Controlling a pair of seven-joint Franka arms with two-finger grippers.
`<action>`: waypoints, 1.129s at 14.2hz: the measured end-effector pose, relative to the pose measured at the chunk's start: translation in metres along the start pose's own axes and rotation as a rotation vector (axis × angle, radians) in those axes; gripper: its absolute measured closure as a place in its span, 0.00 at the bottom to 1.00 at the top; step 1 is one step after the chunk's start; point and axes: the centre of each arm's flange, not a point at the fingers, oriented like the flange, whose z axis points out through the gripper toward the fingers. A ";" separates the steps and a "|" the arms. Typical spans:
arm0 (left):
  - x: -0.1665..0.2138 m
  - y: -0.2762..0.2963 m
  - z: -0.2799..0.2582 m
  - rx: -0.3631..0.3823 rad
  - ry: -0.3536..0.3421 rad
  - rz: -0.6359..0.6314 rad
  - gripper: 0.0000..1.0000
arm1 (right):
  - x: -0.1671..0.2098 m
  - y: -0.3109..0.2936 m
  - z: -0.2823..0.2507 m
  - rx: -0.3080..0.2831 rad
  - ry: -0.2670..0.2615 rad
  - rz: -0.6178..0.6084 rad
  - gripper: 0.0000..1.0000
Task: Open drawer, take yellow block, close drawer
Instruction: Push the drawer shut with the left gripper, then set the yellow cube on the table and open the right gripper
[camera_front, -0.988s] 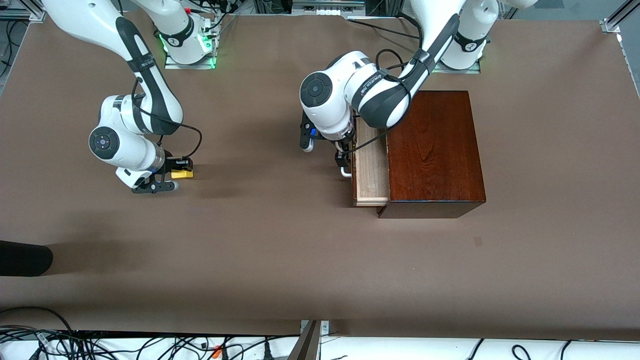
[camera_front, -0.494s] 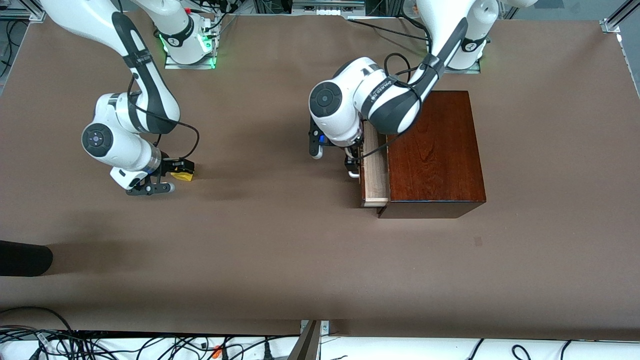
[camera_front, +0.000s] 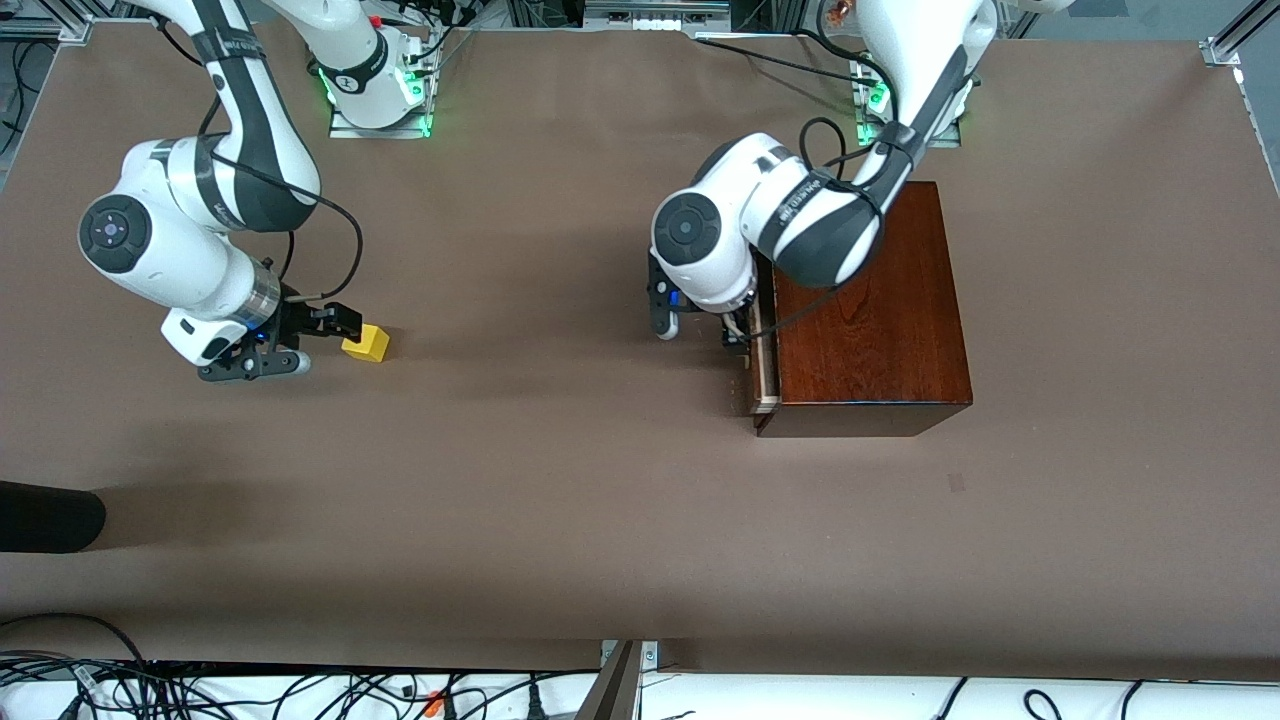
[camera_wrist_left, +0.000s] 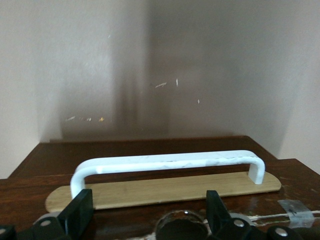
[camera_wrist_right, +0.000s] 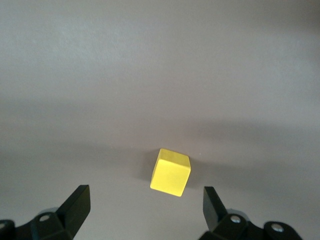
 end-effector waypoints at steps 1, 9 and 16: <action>-0.006 -0.004 0.001 -0.005 -0.001 -0.010 0.00 | -0.001 0.002 0.011 -0.001 -0.019 0.003 0.00; -0.018 -0.013 0.002 -0.020 0.003 -0.034 0.00 | 0.005 0.012 0.105 -0.021 -0.077 0.017 0.00; 0.019 0.019 -0.104 0.029 0.234 -0.348 0.00 | 0.012 0.006 0.012 -0.005 0.019 -0.008 0.00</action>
